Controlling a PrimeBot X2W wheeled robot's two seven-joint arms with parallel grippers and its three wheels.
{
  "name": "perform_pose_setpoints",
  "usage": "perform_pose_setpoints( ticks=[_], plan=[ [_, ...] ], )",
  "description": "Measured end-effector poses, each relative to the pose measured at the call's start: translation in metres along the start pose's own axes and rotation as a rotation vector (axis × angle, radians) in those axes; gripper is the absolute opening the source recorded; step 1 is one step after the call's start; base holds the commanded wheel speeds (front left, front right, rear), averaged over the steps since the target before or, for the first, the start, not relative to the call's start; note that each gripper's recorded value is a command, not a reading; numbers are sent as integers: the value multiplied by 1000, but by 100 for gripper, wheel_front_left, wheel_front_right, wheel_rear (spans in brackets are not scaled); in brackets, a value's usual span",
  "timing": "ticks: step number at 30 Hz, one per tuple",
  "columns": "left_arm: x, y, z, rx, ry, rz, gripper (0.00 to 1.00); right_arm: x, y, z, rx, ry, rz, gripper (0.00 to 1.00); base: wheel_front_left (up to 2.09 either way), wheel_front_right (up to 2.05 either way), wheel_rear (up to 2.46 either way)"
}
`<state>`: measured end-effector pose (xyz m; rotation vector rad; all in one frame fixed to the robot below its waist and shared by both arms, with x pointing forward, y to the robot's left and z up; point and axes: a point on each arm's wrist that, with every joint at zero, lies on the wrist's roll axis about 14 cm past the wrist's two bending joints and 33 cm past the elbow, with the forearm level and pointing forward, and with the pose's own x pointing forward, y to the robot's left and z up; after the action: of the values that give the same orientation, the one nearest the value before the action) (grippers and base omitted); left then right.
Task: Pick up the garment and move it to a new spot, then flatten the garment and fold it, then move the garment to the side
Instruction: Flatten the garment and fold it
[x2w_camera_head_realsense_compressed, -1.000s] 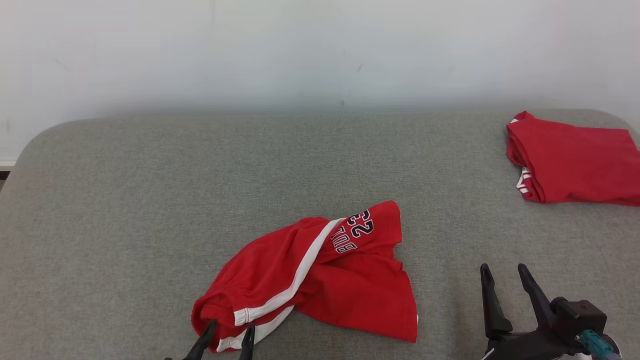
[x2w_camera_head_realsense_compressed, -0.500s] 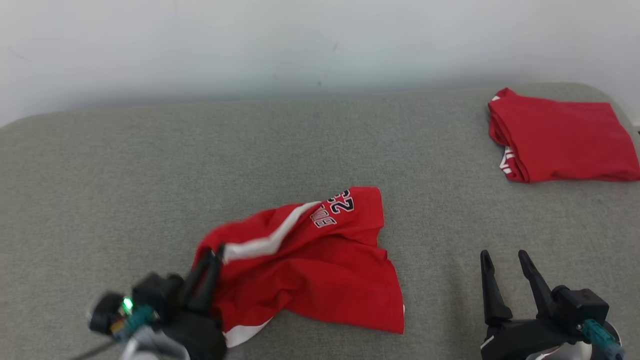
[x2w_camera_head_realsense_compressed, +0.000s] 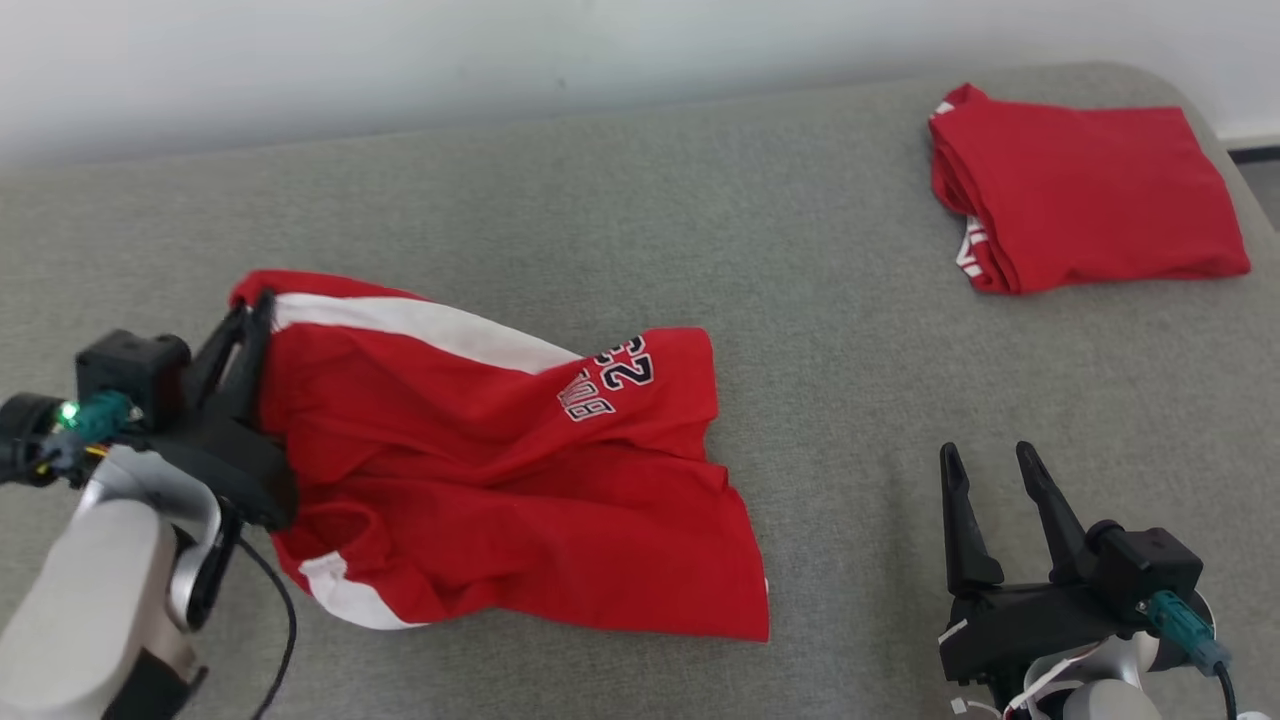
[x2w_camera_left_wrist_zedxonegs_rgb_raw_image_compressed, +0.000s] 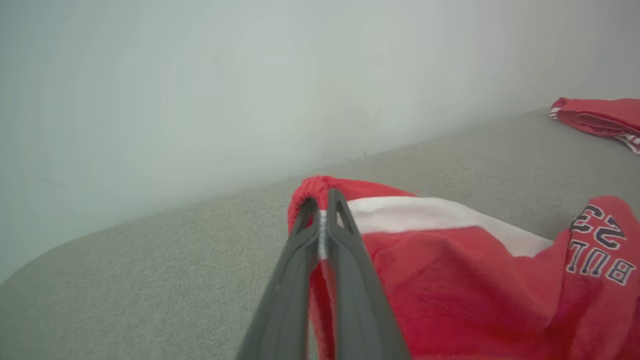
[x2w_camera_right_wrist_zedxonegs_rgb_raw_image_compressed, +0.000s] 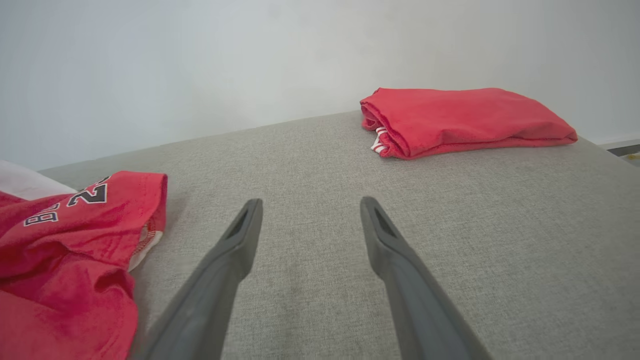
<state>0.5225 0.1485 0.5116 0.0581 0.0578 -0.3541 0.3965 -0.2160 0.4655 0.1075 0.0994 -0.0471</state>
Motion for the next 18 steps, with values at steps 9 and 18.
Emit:
perform_pose_setpoints(
  ticks=[9, 18],
  plan=[
    [18, 5, -36, -15, 79, 5, 100, -3, -15, -13, 0, 30, -45, 100, 0, 0, 0],
    [-8, 15, -15, -23, 14, 49, 100, -10, -6, -6, 9, 12, -21, 100, 0, 0, 0]
  ],
)
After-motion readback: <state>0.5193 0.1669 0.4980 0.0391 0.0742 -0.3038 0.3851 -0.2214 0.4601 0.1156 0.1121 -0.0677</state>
